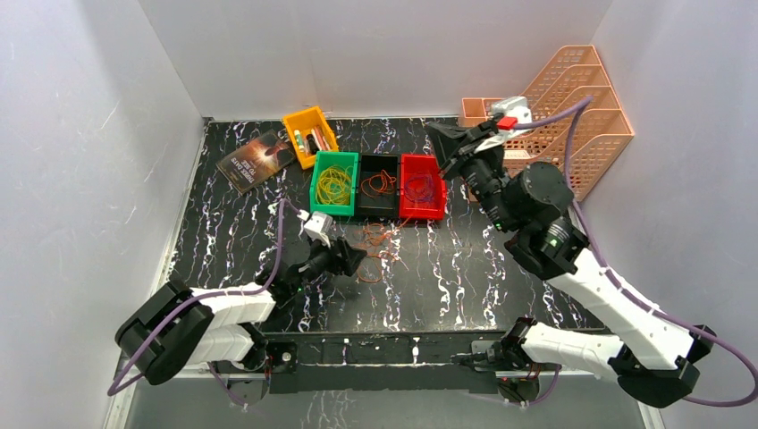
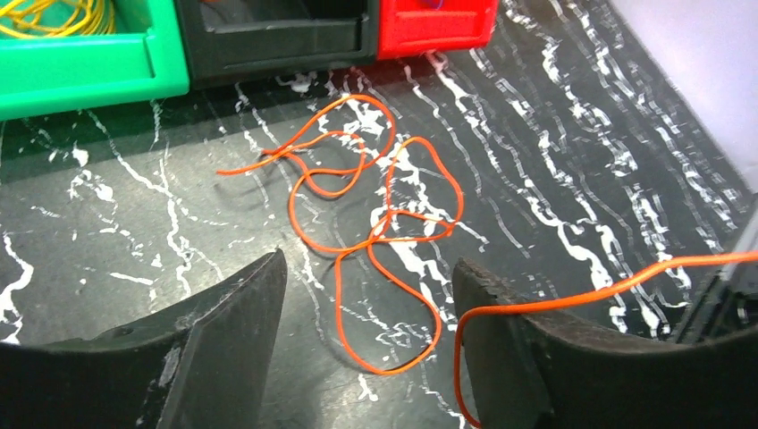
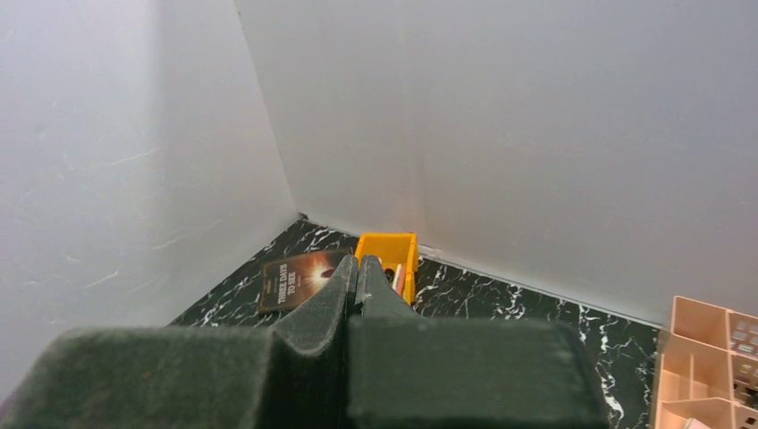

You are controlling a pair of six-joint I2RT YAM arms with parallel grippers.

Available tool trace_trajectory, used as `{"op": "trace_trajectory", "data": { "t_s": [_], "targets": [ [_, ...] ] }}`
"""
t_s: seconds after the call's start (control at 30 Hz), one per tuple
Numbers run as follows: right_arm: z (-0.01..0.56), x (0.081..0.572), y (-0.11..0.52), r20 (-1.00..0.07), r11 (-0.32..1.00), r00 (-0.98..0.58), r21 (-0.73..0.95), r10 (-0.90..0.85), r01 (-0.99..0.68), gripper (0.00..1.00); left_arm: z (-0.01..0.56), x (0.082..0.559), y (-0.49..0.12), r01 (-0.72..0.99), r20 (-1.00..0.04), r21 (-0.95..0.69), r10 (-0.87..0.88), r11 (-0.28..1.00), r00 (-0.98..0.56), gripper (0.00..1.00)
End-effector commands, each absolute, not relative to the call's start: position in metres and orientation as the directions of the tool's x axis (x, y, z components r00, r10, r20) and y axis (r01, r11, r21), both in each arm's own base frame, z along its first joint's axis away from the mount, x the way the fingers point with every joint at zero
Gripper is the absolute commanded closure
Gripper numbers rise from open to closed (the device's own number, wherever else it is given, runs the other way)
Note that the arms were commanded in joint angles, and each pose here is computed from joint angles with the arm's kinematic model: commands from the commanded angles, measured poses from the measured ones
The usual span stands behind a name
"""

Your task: Untangle the cables

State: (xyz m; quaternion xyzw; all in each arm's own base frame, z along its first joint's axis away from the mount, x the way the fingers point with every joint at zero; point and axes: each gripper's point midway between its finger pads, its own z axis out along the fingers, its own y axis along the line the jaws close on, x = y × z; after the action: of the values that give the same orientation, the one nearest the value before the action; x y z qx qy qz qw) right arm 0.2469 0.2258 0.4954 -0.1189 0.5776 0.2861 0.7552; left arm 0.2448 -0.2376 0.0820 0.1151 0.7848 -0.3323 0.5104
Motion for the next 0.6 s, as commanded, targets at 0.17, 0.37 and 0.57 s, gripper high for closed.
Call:
{"op": "trace_trajectory", "data": {
  "t_s": [0.17,0.37,0.57],
  "targets": [
    [0.511,0.258,0.246,-0.94,0.795,0.173,0.142,0.296,-0.59,1.0,0.13,0.25,-0.23,0.544,-0.916,-0.386,-0.241,0.745,-0.32,0.18],
    [0.538,0.269,0.207,-0.927,0.902,0.303,0.076,0.221,-0.425,1.0,0.11,0.252,-0.205,0.423,-0.901,-0.407,-0.279,0.809,-0.333,0.12],
    [0.585,0.253,0.172,-0.878,0.931,0.426,0.056,0.218,-0.362,1.0,0.088,0.255,-0.195,0.338,-0.884,-0.406,-0.27,0.849,-0.381,0.11]
  ]
}}
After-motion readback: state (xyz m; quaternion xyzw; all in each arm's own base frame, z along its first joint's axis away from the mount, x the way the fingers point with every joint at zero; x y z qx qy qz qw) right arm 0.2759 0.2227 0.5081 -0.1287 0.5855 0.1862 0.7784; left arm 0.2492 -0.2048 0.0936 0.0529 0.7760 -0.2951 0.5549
